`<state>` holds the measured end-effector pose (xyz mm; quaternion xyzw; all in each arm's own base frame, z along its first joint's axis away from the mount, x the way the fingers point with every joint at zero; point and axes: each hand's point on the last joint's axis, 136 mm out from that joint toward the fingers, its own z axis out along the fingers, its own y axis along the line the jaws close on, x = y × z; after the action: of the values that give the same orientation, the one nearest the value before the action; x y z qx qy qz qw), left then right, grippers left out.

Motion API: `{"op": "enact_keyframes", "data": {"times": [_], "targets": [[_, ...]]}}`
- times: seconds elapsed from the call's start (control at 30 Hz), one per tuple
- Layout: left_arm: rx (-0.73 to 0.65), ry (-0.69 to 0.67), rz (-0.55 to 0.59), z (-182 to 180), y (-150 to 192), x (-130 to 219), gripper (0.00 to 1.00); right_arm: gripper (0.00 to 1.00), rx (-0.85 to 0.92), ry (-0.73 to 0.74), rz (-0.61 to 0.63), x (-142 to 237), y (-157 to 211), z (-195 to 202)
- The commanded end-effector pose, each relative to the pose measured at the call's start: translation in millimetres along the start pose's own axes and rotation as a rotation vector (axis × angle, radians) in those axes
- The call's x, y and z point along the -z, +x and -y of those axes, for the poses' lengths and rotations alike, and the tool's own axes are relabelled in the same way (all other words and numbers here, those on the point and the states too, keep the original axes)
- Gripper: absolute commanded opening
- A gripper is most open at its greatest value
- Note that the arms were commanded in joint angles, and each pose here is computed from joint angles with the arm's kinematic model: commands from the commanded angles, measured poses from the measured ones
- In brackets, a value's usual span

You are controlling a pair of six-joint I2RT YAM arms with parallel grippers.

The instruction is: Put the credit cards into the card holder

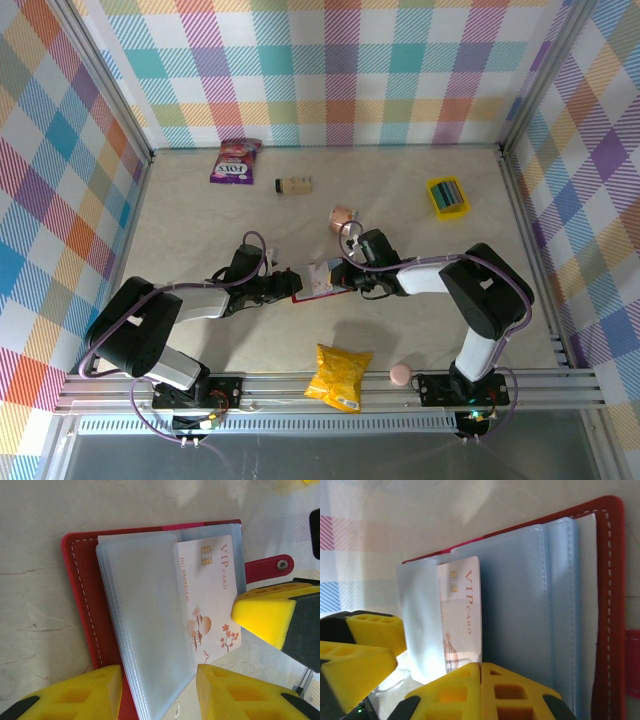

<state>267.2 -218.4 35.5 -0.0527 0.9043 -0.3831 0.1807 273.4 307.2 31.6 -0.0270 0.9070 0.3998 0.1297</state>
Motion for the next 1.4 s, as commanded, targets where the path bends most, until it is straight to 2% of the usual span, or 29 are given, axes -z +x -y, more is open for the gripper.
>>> {"op": "enact_keyframes", "data": {"times": [0.0,0.5,1.3,1.37], "targets": [[-0.001,-0.010,0.002,-3,-6,-1,0.43,0.00,0.008,0.123,-0.049,-6,12,19],[-0.001,-0.004,-0.001,-2,-5,-1,0.43,0.00,0.062,0.133,-0.092,-19,17,3],[0.002,0.000,-0.003,-1,-5,-3,0.43,0.00,0.104,0.047,-0.151,-39,21,-35],[0.001,-0.004,0.000,-2,-5,-2,0.43,0.09,0.112,0.055,-0.140,-35,19,-37]]}}
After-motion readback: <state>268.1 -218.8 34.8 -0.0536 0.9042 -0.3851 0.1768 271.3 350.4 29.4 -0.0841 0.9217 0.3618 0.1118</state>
